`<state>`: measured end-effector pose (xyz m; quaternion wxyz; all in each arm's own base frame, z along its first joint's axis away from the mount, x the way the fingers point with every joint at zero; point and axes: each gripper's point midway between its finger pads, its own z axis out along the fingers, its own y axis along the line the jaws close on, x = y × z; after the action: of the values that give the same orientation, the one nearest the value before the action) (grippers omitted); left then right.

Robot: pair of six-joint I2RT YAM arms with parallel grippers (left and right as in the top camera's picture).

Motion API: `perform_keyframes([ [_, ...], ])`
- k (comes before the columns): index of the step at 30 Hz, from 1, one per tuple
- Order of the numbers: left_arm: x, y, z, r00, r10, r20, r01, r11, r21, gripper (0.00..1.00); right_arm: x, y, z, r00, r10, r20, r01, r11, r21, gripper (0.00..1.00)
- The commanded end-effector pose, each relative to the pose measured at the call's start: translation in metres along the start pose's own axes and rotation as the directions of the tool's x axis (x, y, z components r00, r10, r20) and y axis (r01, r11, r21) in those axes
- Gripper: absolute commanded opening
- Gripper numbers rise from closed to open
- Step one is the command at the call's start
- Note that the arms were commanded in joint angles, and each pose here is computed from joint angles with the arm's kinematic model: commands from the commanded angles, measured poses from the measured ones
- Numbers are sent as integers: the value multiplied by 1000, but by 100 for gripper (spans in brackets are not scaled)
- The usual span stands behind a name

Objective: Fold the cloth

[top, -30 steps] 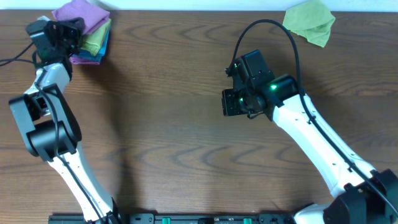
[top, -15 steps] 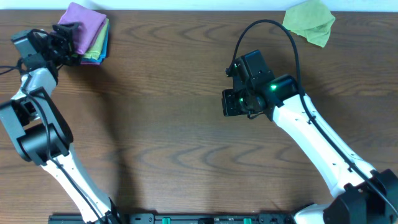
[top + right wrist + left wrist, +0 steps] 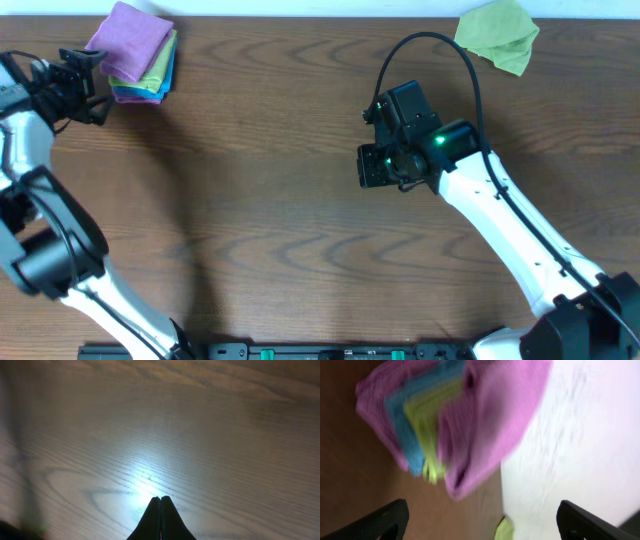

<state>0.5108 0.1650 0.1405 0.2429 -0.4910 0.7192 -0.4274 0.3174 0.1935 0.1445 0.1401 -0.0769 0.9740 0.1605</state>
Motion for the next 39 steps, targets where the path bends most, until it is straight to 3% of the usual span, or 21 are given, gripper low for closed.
perform_keyframes([
  [1, 20, -34, -39, 971, 237, 31, -236, 971, -28, 95, -9, -3, -22, 999, -18, 48, 18, 1000, -4, 2],
  [6, 73, -23, -95, 922, 385, -29, -379, 887, -264, 95, -5, -26, -58, 997, 21, 80, -26, 998, 60, 2],
  [10, 128, -30, -137, 841, 530, -113, -533, 773, -344, 95, 1, -38, -90, 991, 2, 136, -15, 995, 100, 1],
  [11, 142, -35, -148, 811, 572, -124, -575, 740, -348, 95, 4, -39, -98, 989, 1, 147, -15, 995, 99, 6],
  [14, 184, -54, -178, 716, 687, -126, -685, 655, -320, 95, 18, -37, -122, 984, -2, 178, -15, 996, 93, 42],
  [16, 211, -65, -199, 657, 746, -105, -739, 611, -284, 95, 29, -36, -137, 981, -5, 193, -12, 996, 90, 59],
  [18, 237, -71, -220, 596, 799, -78, -786, 561, -261, 95, 44, -40, -152, 979, -8, 205, -16, 993, 114, 69],
  [22, 284, -60, -257, 455, 890, -24, -867, 436, -240, 95, 75, -48, -166, 971, -16, 240, -22, 987, 157, 71],
  [25, 305, -32, -269, 398, 917, -16, -893, 384, -236, 95, 96, -50, -162, 957, -44, 288, 3, 990, 142, 70],
  [33, 327, 55, -257, 365, 930, -36, -913, 350, -209, 96, 142, -63, -119, 910, -66, 409, 41, 997, 71, 75],
  [34, 328, 61, -254, 366, 930, -39, -914, 351, -204, 95, 143, -63, -115, 906, -52, 419, 30, 998, 57, 77],
  [35, 328, 66, -250, 368, 929, -42, -914, 353, -198, 95, 143, -63, -114, 902, -39, 431, 22, 999, 43, 87],
  [36, 329, 69, -247, 374, 926, -49, -914, 359, -191, 95, 143, -63, -113, 899, -20, 437, 6, 999, 32, 99],
  [39, 329, 78, -240, 455, 888, -63, -879, 437, -189, 95, 140, -62, -114, 893, 43, 449, -50, 999, 3, 99],
])
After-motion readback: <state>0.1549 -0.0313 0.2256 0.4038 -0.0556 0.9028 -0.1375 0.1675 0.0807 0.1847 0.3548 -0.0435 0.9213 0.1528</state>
